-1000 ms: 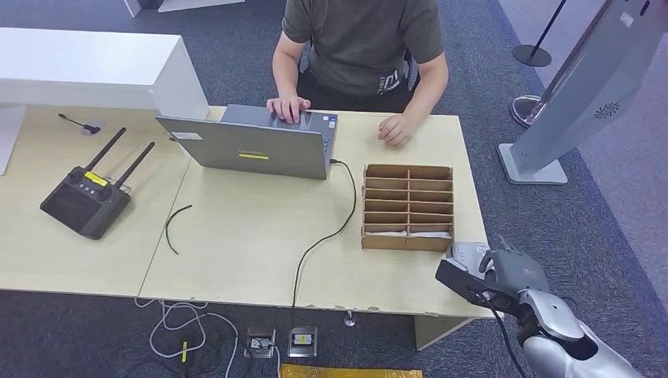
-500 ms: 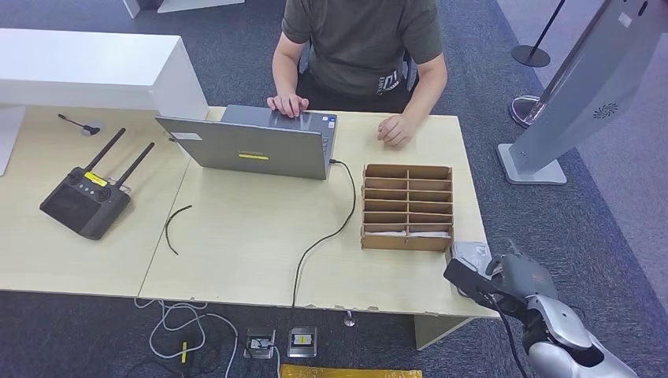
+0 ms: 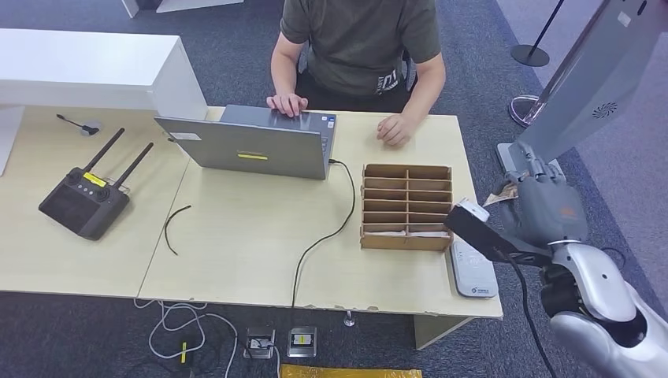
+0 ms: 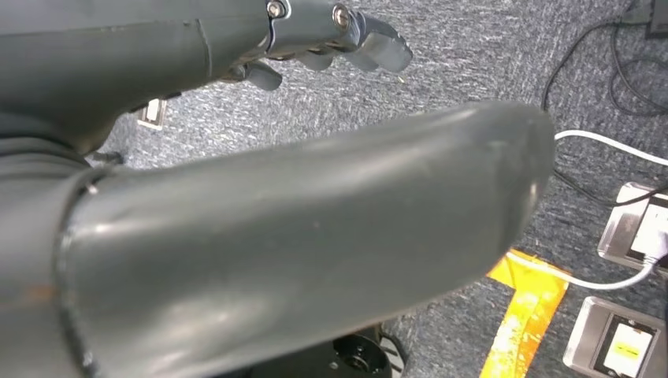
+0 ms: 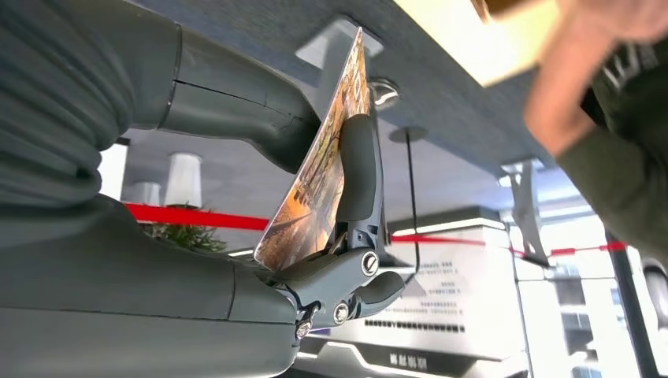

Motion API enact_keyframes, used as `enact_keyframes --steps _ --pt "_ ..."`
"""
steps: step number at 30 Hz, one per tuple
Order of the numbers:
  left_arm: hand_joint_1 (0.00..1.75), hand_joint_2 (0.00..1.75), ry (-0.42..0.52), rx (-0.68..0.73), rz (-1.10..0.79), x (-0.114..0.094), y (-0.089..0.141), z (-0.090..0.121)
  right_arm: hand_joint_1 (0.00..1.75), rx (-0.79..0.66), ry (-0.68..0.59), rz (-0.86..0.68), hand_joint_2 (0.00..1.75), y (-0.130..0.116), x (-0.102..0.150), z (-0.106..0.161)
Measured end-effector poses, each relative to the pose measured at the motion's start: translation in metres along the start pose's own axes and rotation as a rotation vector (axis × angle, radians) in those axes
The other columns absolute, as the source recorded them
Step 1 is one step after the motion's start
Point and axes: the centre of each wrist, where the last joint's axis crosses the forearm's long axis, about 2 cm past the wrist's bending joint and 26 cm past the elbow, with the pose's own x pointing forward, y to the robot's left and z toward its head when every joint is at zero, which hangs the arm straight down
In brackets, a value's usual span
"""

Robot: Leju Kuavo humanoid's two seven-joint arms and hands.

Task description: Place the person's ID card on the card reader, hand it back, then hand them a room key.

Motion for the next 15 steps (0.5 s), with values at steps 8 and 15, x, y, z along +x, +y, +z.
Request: enact_keyframes --steps 8,15 --pt "0.0 0.0 -0.012 -0.012 -0.016 0.004 -0.002 0.001 1.75 -0.101 -0.029 -0.057 1.75 -0.028 0.008 -0.02" --pt "0.0 0.0 -0.057 -0.022 -0.029 0.022 -0.005 -0.001 1.75 -0.135 -0.065 -0.032 1.75 -0.013 0.012 -0.033"
